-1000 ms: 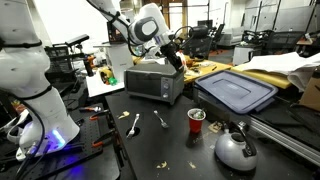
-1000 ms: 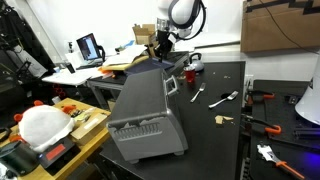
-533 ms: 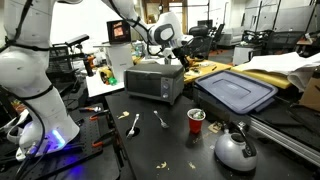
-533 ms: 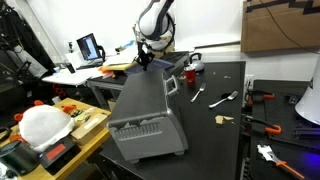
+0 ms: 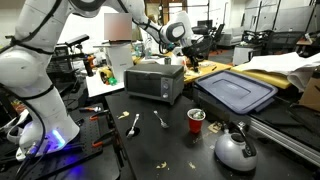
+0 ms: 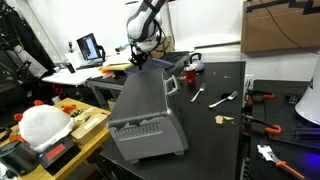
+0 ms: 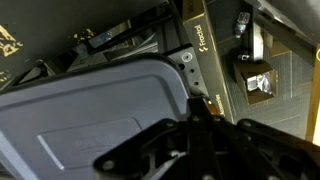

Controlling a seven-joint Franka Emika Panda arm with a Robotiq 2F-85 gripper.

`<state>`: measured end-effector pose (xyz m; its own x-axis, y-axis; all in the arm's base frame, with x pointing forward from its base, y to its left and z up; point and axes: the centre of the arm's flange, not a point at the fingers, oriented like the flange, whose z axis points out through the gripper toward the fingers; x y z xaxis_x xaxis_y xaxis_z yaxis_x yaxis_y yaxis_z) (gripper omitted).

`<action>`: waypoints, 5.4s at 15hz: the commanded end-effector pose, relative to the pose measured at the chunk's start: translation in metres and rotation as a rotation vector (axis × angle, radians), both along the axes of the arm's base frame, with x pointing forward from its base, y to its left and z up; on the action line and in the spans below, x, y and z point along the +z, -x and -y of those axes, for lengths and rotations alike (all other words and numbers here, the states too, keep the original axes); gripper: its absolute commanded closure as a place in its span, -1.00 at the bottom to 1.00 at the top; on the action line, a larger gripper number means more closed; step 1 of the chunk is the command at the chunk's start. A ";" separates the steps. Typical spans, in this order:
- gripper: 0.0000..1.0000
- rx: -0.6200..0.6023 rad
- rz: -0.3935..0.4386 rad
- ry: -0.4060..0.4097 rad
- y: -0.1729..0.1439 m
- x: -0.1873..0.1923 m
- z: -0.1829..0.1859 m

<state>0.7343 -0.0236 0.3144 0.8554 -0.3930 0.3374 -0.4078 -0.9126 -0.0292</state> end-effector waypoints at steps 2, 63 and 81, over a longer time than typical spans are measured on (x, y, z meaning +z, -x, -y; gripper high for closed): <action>1.00 -0.004 -0.135 -0.018 0.002 0.008 0.006; 1.00 0.260 -0.610 -0.272 0.079 -0.002 0.000; 1.00 0.348 -0.616 0.013 0.096 0.027 0.004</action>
<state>0.6556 -0.0199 0.3188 0.9612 -0.0580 -0.2696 -0.0372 -0.9960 0.0816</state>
